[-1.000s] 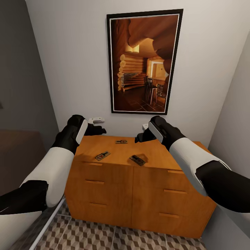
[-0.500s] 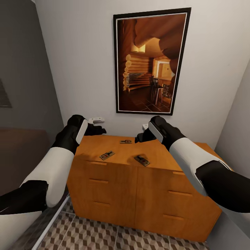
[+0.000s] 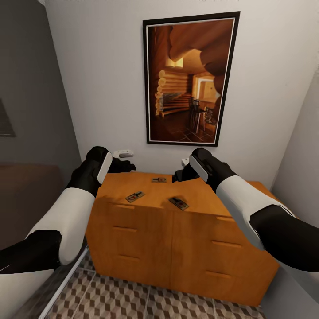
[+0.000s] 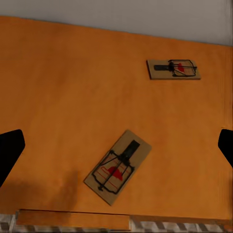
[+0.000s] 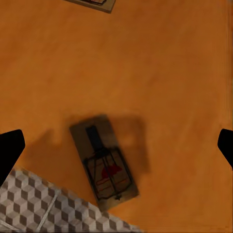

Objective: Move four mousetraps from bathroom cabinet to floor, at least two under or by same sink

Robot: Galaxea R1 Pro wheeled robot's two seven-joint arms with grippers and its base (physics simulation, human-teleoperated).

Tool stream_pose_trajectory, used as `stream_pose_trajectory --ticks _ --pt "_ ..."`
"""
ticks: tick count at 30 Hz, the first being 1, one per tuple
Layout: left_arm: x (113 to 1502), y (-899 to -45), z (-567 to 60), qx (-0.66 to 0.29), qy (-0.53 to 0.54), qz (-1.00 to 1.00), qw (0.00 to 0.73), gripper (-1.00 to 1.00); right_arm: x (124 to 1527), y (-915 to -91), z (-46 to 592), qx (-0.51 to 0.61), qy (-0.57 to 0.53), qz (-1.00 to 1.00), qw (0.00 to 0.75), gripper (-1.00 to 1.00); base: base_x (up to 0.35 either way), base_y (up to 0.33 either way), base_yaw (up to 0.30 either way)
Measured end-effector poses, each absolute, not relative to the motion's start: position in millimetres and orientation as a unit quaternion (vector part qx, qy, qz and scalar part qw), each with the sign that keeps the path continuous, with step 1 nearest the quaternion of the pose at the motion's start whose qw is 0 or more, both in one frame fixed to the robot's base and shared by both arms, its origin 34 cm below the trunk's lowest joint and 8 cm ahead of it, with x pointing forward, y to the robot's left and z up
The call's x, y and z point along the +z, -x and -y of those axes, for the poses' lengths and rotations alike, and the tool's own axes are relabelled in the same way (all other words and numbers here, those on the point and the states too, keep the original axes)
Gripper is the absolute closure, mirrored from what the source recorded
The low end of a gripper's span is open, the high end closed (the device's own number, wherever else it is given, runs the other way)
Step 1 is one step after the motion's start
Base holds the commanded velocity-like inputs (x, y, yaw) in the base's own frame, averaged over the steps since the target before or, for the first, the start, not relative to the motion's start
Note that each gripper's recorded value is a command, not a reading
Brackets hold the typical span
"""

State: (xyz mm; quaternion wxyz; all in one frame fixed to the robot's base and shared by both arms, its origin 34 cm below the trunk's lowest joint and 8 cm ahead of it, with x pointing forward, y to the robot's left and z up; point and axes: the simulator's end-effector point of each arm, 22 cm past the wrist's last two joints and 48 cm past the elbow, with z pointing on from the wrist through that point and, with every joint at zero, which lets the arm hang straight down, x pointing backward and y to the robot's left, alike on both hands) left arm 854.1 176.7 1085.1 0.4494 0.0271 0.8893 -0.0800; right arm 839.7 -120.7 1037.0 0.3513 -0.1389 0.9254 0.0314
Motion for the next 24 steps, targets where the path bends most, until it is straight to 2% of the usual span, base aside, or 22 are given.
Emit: stream_pose_trajectory --ticks 9,24 --pt "1085.6 -853.8 -174.6 -0.081 -0.028 -0.889 0.450 -1.00 1037.0 -839.6 120.7 0.031 0.139 -0.925 0.351 -1.00 -0.169 -0.142 0.000" --pt "1086.1 -853.7 -174.6 -0.081 -0.028 -0.889 0.450 -1.00 1036.1 -839.3 121.5 0.030 0.139 -0.926 0.350 -1.00 -0.023 -0.019 0.000"
